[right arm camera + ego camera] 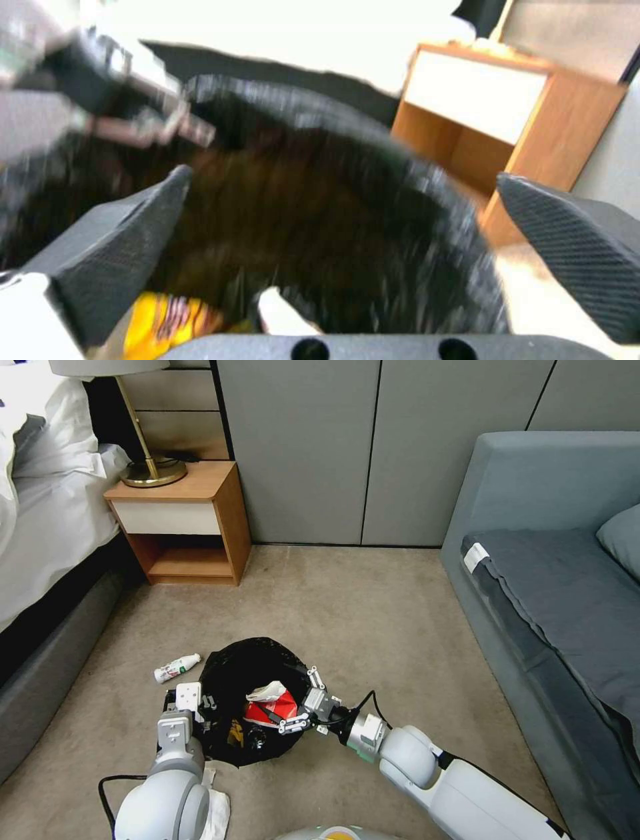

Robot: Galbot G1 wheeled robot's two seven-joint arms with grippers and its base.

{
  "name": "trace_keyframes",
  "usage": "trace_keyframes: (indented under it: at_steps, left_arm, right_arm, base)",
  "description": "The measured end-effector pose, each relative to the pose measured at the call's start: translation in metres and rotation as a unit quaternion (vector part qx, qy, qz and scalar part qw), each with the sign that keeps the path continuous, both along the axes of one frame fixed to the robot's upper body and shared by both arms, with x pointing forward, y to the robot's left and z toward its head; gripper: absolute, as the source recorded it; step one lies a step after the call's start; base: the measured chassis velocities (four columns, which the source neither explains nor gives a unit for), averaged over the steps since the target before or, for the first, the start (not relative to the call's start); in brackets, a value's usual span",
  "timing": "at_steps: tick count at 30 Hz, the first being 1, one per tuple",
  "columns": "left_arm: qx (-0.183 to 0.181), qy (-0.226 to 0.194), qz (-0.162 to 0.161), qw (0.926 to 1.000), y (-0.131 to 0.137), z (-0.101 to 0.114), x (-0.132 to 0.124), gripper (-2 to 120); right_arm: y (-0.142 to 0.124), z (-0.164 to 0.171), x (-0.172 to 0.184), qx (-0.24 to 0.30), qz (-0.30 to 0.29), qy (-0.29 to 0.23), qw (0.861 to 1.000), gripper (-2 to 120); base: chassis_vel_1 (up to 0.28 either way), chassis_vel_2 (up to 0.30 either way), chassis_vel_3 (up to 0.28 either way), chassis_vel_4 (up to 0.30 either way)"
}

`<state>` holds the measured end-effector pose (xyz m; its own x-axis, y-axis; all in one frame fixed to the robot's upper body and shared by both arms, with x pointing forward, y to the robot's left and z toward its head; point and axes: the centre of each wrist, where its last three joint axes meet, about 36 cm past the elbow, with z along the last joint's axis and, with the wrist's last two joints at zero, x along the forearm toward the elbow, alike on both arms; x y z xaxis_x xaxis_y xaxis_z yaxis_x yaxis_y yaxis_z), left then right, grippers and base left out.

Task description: Pick up the trash bin, then pick up the garbage from the floor and place it into the trash bin.

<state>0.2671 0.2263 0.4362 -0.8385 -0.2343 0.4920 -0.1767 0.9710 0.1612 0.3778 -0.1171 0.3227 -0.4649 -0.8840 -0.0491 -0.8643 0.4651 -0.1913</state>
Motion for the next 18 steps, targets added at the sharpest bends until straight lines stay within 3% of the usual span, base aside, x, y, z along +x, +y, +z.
trace_keyframes:
  at_steps: [6,9,13,18]
  left_arm:
    - [0.007,0.004,0.001,1.0000,0.005,-0.003,0.000,1]
    - [0.009,0.006,0.002,0.9999,0.007,-0.005,0.001,1]
    - [0.010,0.005,0.002,0.9999,0.008,-0.005,0.002,1]
    - [0.010,0.005,0.003,0.9999,0.009,-0.005,0.002,1]
  right_arm:
    - [0.000,0.059,0.004,0.056,-0.028,-0.042,0.997,114]
    - [-0.017,0.106,-0.002,0.091,-0.072,-0.079,0.990,115]
    - [-0.044,0.131,-0.014,0.106,-0.130,-0.111,0.979,112]
    - [-0.070,0.130,-0.034,0.101,-0.194,-0.117,0.969,107]
  base:
    - [0.000,0.000,0.000,0.000]
    - [0.000,0.000,0.000,0.000]
    - [0.000,0.000,0.000,0.000]
    - [0.000,0.000,0.000,0.000]
